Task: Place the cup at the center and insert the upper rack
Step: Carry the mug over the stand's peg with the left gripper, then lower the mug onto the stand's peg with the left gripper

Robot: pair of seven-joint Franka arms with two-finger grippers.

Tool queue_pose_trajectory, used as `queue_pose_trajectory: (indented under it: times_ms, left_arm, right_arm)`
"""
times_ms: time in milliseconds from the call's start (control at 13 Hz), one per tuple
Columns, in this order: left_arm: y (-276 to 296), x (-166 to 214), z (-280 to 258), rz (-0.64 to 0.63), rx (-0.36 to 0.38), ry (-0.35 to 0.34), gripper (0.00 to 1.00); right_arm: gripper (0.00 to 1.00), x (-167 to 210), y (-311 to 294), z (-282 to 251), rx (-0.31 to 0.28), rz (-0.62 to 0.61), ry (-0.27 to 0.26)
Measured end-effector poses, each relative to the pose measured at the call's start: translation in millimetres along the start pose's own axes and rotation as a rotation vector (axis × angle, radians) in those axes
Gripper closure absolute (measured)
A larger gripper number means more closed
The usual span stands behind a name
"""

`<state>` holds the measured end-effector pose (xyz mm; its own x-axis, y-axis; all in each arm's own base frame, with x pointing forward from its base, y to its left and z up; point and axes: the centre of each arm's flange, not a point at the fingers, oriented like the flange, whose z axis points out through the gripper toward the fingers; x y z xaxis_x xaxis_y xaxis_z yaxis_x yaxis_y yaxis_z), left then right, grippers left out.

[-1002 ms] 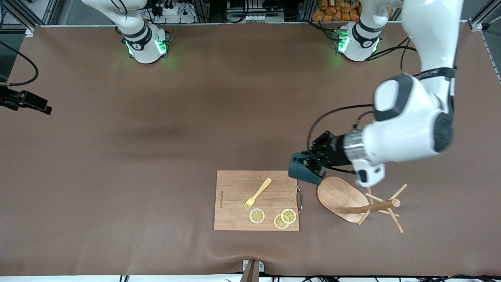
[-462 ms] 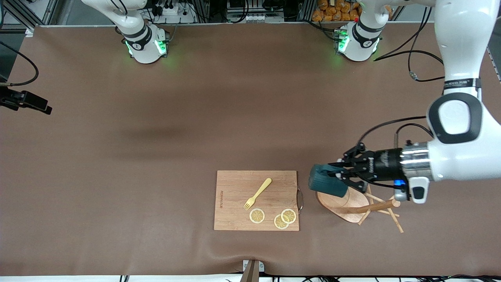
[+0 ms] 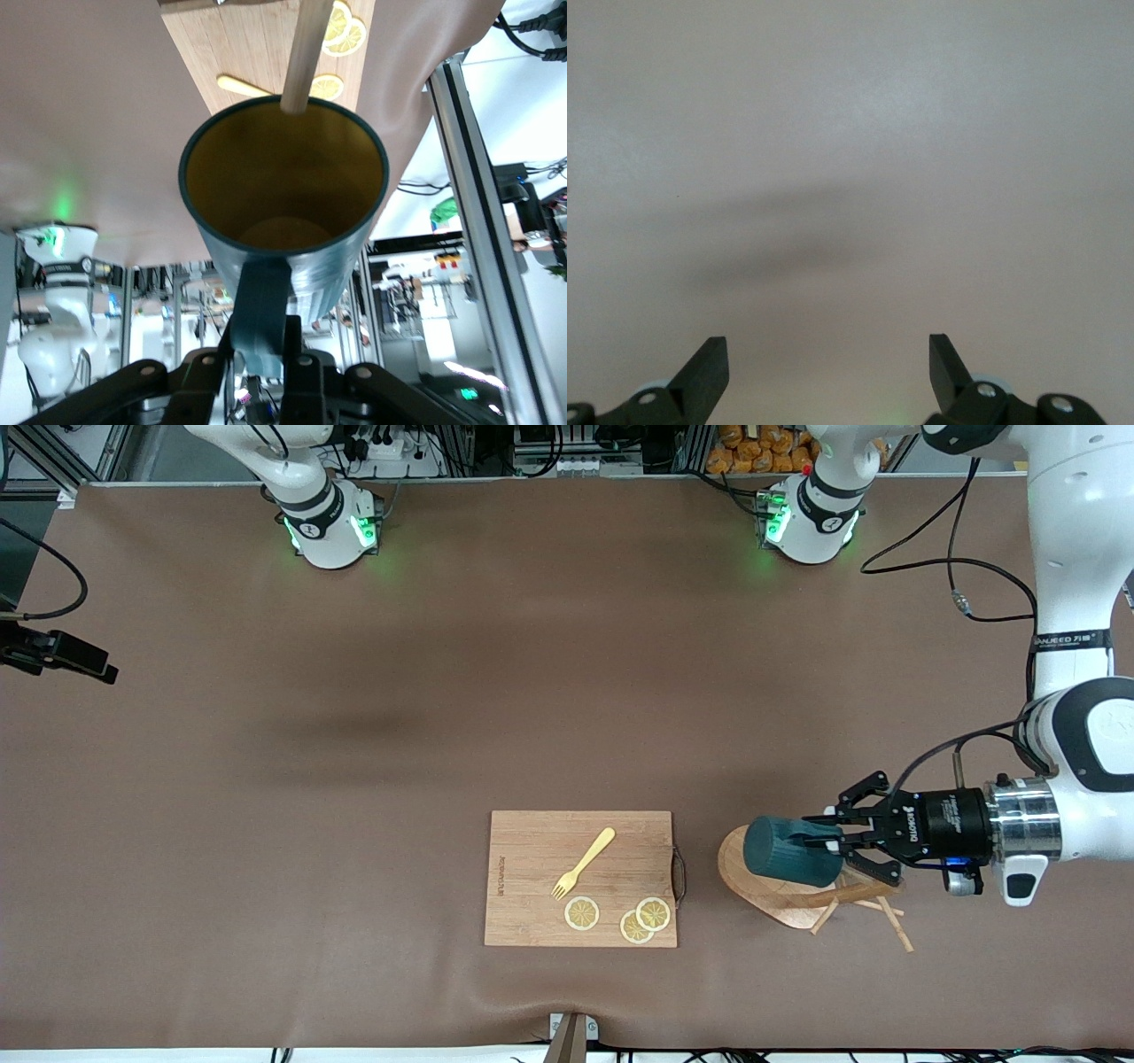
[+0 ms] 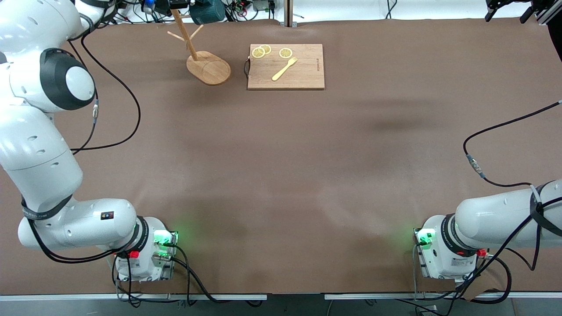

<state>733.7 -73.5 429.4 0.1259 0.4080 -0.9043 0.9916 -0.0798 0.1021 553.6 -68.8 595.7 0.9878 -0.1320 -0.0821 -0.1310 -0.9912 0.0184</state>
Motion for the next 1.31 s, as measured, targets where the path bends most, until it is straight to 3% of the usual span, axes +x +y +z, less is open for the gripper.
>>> queue_pose_trajectory:
  times_ms: [617,1310]
  left_arm:
    - [3.4,38.5,-9.4,-0.046,-0.052,-0.112,0.79]
    - [-3.8,70.4,-17.9,-0.065,-0.027,-0.180,0.79]
  right_arm:
    - [0.00,-1.2,-2.5,2.7,-0.001,-0.005,-0.014]
    - [0.00,-3.1,-8.4,5.7,-0.002,-0.015,-0.033]
